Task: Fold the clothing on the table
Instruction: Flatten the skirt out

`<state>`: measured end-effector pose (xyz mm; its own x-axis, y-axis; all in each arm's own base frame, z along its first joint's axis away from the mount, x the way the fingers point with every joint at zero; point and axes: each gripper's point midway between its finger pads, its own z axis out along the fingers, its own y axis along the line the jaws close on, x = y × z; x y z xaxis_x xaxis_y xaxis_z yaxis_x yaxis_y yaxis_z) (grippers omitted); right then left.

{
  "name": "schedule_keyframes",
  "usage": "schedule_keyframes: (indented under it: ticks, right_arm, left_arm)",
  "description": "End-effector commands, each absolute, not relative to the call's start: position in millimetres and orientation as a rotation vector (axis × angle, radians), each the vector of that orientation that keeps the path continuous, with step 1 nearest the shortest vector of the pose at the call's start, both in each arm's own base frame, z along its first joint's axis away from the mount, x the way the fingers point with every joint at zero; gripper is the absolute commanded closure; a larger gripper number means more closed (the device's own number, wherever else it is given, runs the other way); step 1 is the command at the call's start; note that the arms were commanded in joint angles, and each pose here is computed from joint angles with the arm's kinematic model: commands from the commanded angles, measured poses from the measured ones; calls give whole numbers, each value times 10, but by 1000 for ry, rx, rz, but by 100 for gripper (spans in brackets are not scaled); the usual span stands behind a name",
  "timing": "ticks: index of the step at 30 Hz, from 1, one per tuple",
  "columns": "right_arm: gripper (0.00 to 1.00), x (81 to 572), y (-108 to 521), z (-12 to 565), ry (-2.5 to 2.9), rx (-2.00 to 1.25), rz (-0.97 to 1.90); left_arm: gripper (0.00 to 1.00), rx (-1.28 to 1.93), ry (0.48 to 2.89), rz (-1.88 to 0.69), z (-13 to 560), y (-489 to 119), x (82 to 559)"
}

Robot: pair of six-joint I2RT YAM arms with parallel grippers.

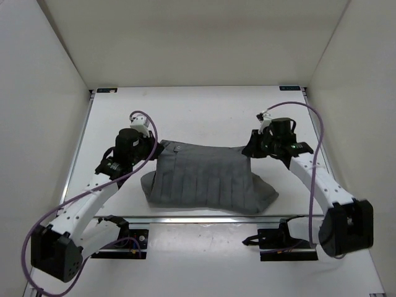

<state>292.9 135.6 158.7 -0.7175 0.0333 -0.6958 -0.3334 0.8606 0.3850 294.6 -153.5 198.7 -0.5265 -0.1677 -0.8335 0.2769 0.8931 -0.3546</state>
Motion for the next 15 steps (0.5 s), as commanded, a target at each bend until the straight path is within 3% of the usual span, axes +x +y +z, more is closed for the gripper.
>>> schedule_keyframes:
  ticks: [1,7,13,15]
  right_arm:
    - [100,3208,1372,1419,2308,-218,614]
    - [100,3313,1451,1114,2384,-173,659]
    - [100,4221,1111,1855,2205,-130,550]
    - [100,4481,1043,2194,2149,-129,522]
  left_arm:
    - [100,-7,2180,-501,1470,-1368,2964]
    - [100,-19,2255,-554,1116,-1517,2960]
    - [100,39,2212,-485,1451,-1579,3829]
    - [100,58,2108,-468,1974,-1627,4247]
